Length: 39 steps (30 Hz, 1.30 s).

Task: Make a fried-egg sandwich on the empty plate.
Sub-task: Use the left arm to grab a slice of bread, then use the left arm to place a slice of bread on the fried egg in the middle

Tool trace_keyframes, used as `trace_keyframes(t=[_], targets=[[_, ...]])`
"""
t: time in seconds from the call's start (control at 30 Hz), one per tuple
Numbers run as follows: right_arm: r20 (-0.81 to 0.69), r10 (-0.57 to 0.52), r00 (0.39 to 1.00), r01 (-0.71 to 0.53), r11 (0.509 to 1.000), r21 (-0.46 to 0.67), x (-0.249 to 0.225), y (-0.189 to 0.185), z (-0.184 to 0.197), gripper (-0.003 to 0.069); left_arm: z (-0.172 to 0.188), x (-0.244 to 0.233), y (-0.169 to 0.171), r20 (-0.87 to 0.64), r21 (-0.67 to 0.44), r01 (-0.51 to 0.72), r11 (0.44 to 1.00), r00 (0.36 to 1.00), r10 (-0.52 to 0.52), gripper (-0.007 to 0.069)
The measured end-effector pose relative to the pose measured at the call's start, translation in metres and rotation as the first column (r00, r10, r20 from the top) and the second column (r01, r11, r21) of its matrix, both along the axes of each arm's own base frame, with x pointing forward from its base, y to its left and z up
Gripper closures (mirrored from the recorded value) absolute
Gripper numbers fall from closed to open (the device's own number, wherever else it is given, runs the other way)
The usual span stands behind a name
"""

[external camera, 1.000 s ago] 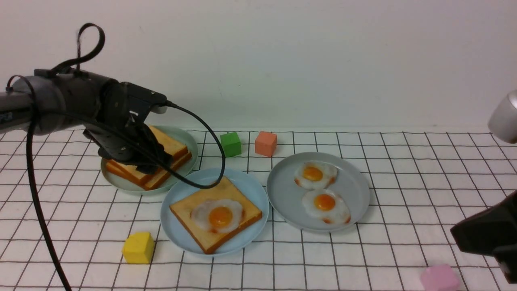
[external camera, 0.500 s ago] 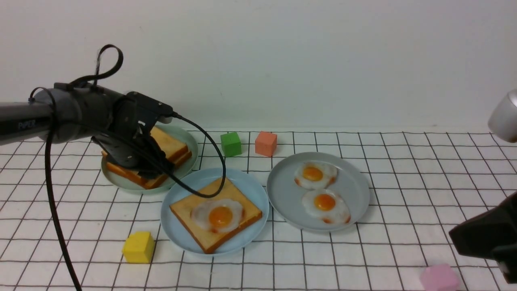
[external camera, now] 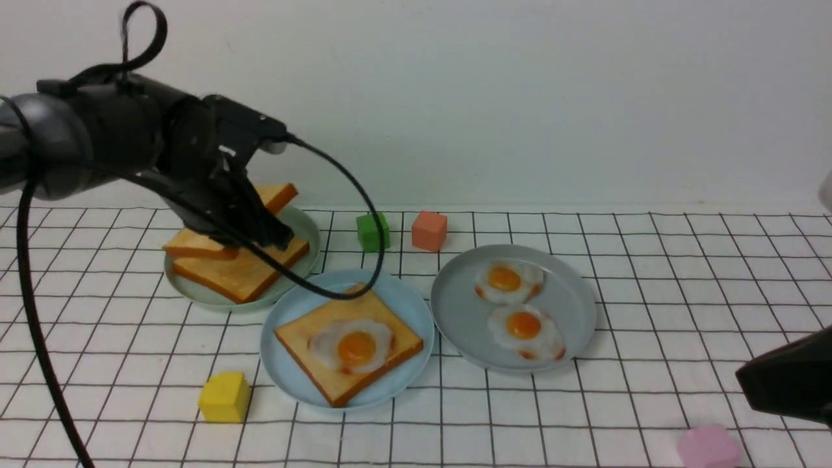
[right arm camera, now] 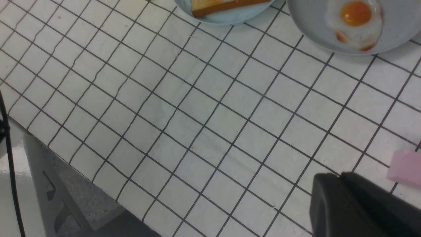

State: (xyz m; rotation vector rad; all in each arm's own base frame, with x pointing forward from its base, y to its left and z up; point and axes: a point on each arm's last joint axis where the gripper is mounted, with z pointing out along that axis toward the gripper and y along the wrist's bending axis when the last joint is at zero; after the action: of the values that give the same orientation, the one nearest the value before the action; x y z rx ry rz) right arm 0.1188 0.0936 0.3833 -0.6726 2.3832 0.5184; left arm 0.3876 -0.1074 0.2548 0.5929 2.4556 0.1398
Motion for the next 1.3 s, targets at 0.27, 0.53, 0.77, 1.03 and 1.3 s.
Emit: trace_keyframes(t=[0.27, 0.53, 0.77, 1.03, 1.3], targets=[[0.078, -0.002, 0.997, -0.001, 0.999, 0.048, -0.021, -0.013, 0.013, 0.0592, -0.019, -0.072, -0.056, -0.092, 0.006, 0.168, 0.986, 0.982, -0.167, 0.0606], [0.104, -0.015, 0.994, 0.007, 0.997, 0.083, -0.032, -0.019, 0.018, 0.0584, -0.047, -0.086, -0.074, -0.021, 0.020, 0.302, 0.953, 0.953, -0.302, 0.0606], [0.081, -0.012, 0.997, 0.004, 0.994, 0.107, -0.034, -0.018, 0.018, 0.0576, -0.065, -0.081, -0.077, -0.047, 0.026, 0.312, 0.950, 0.950, -0.310, 0.0592], [0.067, -0.014, 0.998, 0.005, 0.992, 0.125, -0.035, -0.017, 0.019, 0.0571, -0.067, -0.081, -0.079, -0.058, -0.004, 0.289, 0.957, 0.956, -0.289, 0.0422], [0.050, -0.009, 0.999, 0.003, 0.994, 0.114, -0.036, -0.017, 0.017, 0.0571, -0.058, -0.086, -0.078, -0.068, -0.061, 0.243, 0.968, 0.967, -0.247, 0.0261]])
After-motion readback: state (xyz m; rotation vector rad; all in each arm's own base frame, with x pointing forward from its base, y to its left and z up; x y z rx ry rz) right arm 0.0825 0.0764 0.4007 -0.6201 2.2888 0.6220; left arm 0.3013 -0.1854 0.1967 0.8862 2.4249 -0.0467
